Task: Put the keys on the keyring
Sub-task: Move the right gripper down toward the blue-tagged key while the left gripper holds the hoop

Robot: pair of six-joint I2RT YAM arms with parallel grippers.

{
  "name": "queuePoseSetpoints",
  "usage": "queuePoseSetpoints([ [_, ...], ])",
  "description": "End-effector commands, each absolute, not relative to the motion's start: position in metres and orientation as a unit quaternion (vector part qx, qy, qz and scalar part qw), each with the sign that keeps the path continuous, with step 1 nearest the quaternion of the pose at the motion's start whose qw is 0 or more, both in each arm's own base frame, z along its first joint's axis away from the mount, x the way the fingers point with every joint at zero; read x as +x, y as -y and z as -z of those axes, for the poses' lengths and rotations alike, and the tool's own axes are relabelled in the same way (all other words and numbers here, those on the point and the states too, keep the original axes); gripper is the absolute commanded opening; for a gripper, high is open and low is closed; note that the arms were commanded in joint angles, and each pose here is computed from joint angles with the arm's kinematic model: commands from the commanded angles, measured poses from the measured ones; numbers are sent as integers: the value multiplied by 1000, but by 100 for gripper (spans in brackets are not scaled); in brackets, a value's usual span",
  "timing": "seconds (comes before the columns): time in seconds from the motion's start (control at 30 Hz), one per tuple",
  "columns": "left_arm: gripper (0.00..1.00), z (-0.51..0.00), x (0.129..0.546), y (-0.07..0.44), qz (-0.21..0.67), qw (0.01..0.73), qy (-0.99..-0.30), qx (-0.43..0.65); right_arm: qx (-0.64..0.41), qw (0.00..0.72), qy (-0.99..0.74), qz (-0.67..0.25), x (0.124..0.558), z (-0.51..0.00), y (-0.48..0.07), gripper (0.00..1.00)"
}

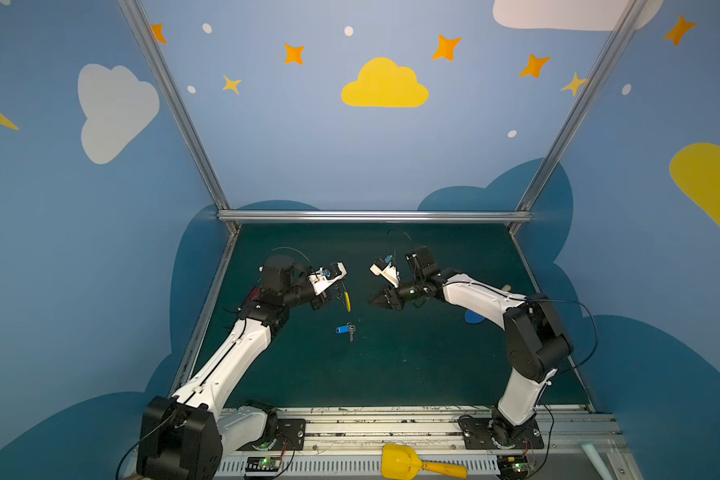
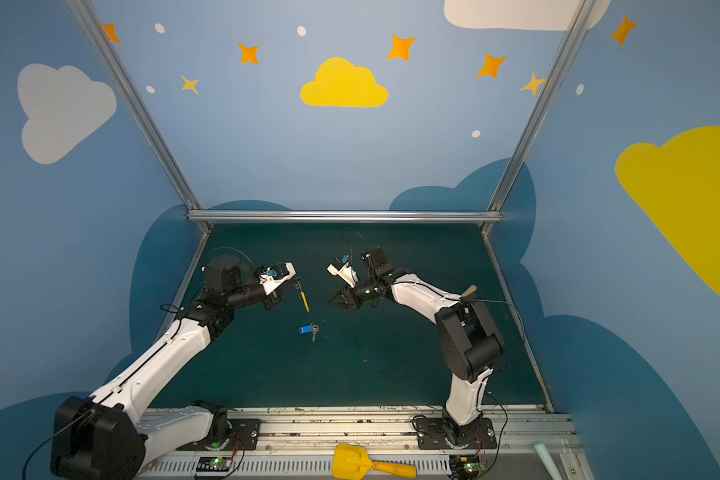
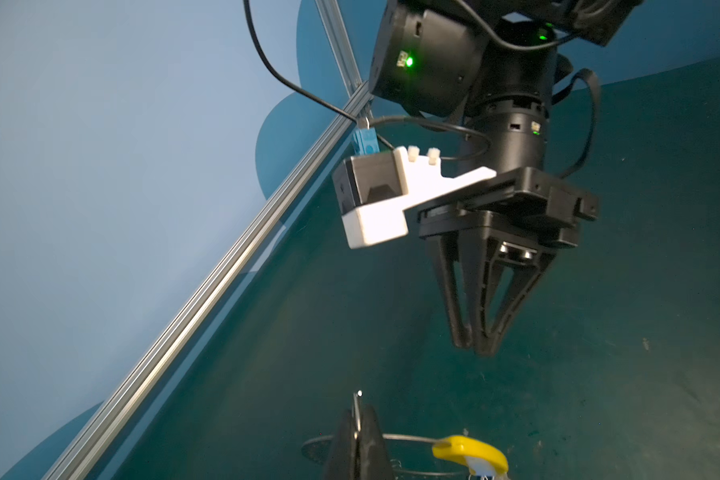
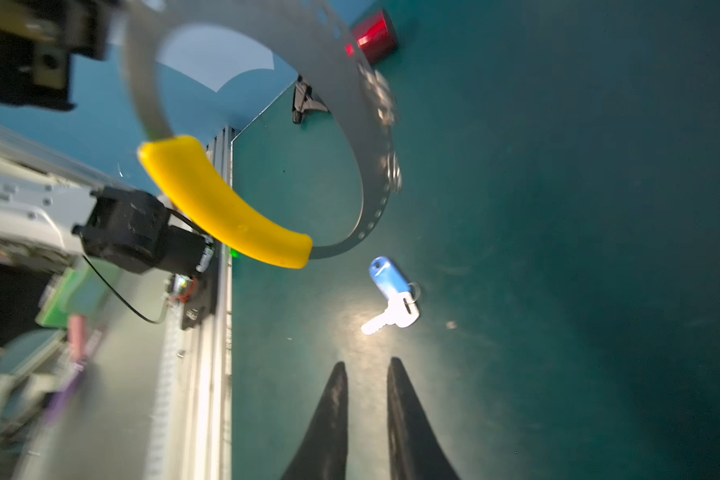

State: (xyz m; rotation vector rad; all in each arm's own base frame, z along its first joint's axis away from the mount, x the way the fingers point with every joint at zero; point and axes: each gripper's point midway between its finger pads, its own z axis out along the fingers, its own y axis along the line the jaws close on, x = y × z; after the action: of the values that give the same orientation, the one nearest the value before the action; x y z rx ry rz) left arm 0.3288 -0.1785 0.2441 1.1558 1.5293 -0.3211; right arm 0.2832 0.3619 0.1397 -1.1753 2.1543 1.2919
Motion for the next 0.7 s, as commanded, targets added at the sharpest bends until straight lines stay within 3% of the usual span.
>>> queuePoseSetpoints([
  [0.0,4,-247,329,164,131,569,-663,469,-332,105,-823,-449,269,-119,-374,21],
  [0.17,4,-250,335,146,114,580,-669,450,-246,17,-876,-414,265,-82,-383,22],
  [0.43,4,-258,341,132,134,595,-668,426,-183,-26,-939,-290,290,-45,-387,17],
  [0.67,4,-255,336,133,141,595,-665,428,-189,-32,-946,-261,286,-31,-390,21],
])
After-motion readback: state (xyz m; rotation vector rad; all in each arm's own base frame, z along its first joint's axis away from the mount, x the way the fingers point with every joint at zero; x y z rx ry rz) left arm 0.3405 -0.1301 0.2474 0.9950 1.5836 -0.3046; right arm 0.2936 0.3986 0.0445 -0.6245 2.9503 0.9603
